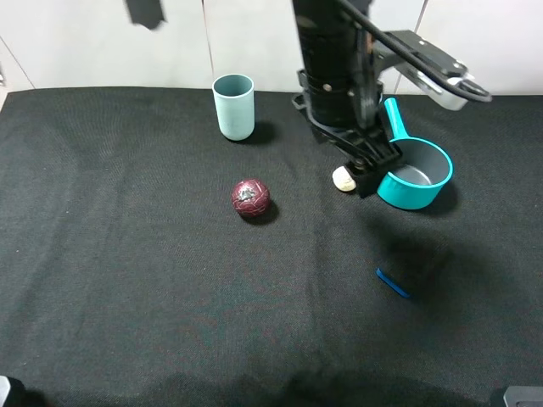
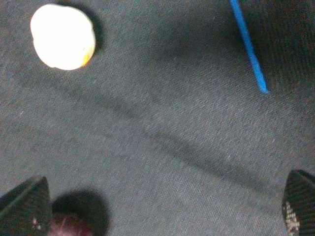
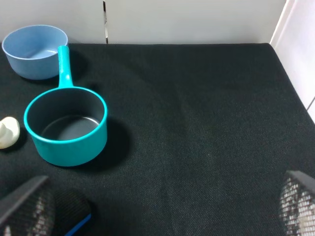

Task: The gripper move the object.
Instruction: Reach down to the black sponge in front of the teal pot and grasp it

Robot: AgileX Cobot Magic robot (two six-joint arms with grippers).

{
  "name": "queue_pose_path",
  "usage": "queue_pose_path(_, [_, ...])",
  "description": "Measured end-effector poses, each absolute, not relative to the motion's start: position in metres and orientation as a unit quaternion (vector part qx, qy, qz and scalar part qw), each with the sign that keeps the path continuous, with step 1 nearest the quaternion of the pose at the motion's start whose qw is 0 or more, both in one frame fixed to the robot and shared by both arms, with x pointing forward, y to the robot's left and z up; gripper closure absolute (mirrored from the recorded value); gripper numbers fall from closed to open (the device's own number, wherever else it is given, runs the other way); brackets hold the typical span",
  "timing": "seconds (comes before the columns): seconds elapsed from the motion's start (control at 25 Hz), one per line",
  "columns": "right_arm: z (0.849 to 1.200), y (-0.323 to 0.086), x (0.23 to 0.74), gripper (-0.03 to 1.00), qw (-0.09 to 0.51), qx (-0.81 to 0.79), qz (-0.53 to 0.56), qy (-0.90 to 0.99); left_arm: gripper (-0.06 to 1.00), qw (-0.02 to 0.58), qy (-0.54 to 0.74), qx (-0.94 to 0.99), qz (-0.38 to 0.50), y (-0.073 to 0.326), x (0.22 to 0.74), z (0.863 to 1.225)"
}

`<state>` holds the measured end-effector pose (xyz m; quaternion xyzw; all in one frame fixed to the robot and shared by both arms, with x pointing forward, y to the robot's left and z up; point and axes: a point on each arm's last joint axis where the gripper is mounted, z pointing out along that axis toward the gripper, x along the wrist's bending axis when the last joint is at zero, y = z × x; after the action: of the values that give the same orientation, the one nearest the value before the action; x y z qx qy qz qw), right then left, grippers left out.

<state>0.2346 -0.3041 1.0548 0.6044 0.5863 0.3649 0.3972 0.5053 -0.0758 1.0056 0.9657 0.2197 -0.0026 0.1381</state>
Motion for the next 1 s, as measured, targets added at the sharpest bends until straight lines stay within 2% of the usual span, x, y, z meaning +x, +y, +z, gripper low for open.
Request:
queue_pose_path(0.32, [1.055, -0.304, 0.235, 0.27, 0.397, 0.604, 0.365, 0.586, -0.05, 0.154, 0.223, 0.963, -0.002, -0.103, 0.499, 0.992])
queue_pose_path(1.0, [1.055, -0.304, 0.235, 0.27, 0.395, 0.604, 0.367, 0.586, -0.05, 0.176, 0.235, 0.956, -0.003, -0.133, 0.488, 0.959])
